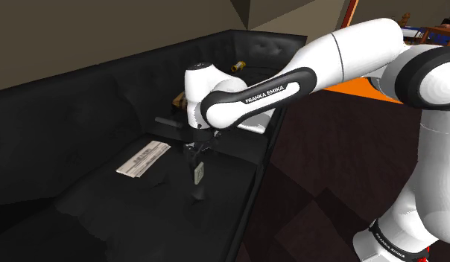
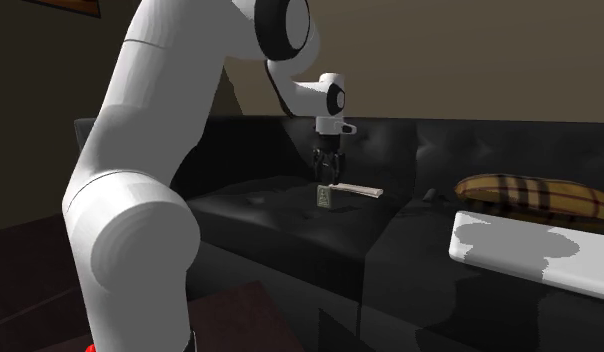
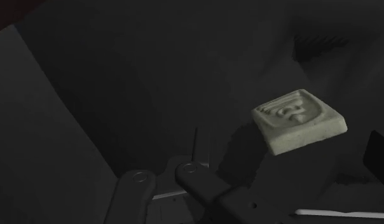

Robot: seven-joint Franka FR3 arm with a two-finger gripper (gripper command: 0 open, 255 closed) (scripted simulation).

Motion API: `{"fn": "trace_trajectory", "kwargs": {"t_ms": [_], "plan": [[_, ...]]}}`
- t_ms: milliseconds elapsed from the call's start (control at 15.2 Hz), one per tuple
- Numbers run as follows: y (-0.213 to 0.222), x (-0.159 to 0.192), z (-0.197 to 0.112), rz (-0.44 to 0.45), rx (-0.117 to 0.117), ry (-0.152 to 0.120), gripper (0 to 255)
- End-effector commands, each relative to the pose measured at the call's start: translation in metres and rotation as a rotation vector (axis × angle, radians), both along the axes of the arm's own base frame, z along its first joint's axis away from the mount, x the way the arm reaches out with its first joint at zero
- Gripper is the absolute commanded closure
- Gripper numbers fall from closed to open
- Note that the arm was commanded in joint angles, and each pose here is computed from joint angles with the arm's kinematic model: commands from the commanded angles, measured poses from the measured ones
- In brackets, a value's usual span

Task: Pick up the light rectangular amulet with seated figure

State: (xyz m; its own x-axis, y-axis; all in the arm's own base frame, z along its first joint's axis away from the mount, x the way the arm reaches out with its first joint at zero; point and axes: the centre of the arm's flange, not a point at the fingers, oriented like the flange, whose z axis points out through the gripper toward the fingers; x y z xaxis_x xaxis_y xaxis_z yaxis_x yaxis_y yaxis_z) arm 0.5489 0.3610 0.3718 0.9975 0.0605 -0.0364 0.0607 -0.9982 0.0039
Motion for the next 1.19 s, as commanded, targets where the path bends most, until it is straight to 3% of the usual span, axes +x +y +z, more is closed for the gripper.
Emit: {"fn": "trace_trajectory", "kwargs": {"t_ms": [0,660,726,1122], "plan": [[0.022,0.010,-0.013,0.009,-0.009,0.003,0],[0.023,0.010,-0.054,0.009,-0.009,0.004,0],[0.023,0.011,-0.054,0.009,-0.009,0.003,255],[0.023,0.011,-0.054,0.009,-0.009,0.003,255]]}}
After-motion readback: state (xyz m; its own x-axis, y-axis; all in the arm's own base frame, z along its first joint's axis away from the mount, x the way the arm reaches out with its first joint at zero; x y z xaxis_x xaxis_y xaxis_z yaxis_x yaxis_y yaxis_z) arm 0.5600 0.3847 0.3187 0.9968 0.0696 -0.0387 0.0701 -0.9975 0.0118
